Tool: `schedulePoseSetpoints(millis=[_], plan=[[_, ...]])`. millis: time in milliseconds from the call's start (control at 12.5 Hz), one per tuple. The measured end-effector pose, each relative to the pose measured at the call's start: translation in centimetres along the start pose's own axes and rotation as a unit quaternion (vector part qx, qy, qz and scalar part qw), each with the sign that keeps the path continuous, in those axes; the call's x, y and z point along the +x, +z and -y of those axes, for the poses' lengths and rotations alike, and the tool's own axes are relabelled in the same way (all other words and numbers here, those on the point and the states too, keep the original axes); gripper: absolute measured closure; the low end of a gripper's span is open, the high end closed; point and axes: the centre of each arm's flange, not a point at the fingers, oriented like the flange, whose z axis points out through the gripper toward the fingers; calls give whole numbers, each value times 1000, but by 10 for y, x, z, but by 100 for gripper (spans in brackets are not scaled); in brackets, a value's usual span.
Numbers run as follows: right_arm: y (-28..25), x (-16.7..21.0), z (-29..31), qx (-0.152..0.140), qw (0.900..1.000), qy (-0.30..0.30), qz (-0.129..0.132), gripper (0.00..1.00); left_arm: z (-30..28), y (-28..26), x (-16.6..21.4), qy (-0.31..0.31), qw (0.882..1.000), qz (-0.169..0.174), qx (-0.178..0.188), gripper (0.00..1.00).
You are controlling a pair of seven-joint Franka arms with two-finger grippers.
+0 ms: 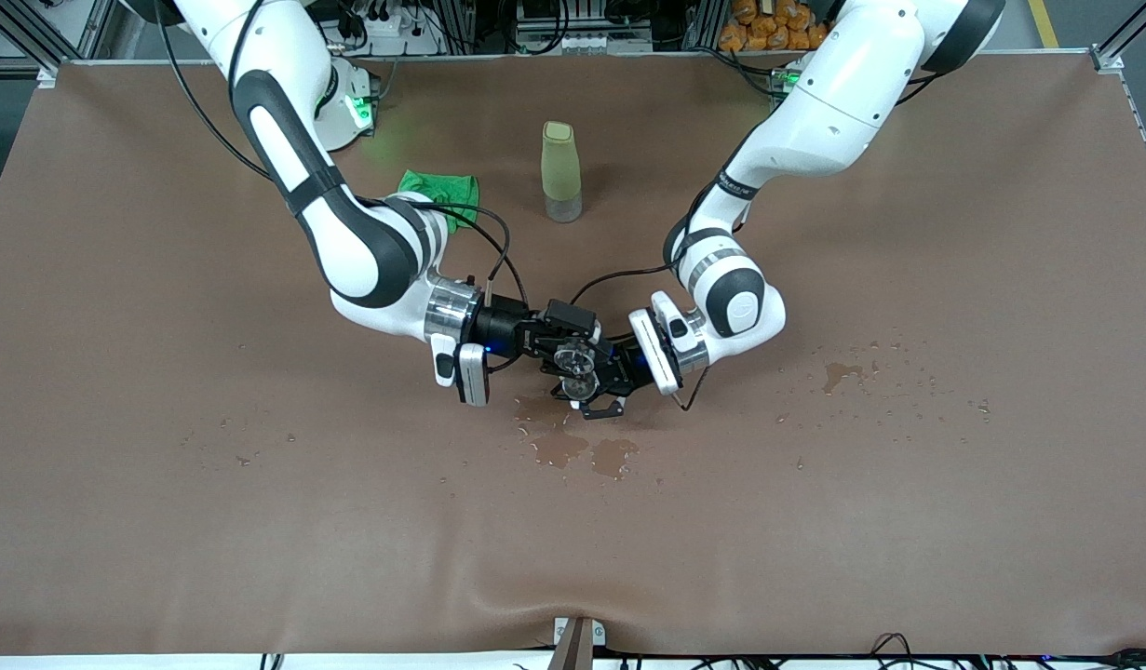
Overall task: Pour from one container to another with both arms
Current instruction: 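Hold the beaker tilted with the right gripper, pouring into the jigger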
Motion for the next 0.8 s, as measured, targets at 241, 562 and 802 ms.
schedulePoseSetpoints(millis=[241,562,802], plan=[[0,2,2,3,1000,1,-3,84,0,0,0,0,1000,0,0,91],[0,2,2,3,1000,1,-4,84,0,0,0,0,1000,0,0,91],[0,2,1,3,1000,2,-4,84,0,0,0,0,1000,0,0,91]])
